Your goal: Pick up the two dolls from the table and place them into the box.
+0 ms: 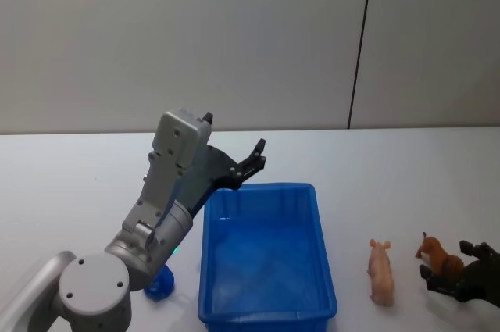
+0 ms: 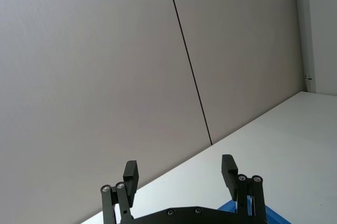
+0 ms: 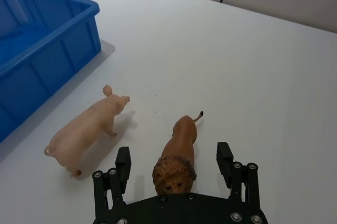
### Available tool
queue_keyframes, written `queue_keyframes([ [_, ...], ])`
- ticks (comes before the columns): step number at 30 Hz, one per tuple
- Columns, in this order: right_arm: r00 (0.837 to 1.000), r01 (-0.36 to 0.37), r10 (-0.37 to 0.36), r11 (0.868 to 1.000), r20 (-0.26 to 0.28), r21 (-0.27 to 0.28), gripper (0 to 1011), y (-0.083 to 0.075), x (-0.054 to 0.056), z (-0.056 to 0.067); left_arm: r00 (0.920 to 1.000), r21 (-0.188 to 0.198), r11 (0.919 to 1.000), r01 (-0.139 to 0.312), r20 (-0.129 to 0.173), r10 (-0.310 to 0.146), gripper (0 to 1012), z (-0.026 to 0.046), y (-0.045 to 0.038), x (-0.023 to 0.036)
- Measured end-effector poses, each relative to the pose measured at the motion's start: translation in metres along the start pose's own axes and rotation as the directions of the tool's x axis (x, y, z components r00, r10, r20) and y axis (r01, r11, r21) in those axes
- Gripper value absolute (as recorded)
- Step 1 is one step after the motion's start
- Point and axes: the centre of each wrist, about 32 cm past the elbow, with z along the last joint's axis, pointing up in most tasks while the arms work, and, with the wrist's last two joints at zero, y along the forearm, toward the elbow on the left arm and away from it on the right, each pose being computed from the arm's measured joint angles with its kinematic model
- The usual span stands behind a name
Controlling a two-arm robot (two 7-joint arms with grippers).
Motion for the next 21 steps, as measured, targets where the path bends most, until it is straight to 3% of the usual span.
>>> queue_keyframes([
  [5, 1.0, -0.01, 0.01, 1.0, 0.001, -0.014, 997, 0.003, 0.0011, -0.0002, 1.0, 0.0, 1.0, 0.0, 0.0, 0.0, 1001, 0.0, 0.0, 0.0],
  [21, 1.0, -0.015, 0.015, 1.0, 0.001, -0.019, 575, 0.0076, 0.0047, 0.003, 1.0, 0.0, 1.0, 0.0, 0.0, 0.0, 1001, 0.0, 0.0, 0.0],
])
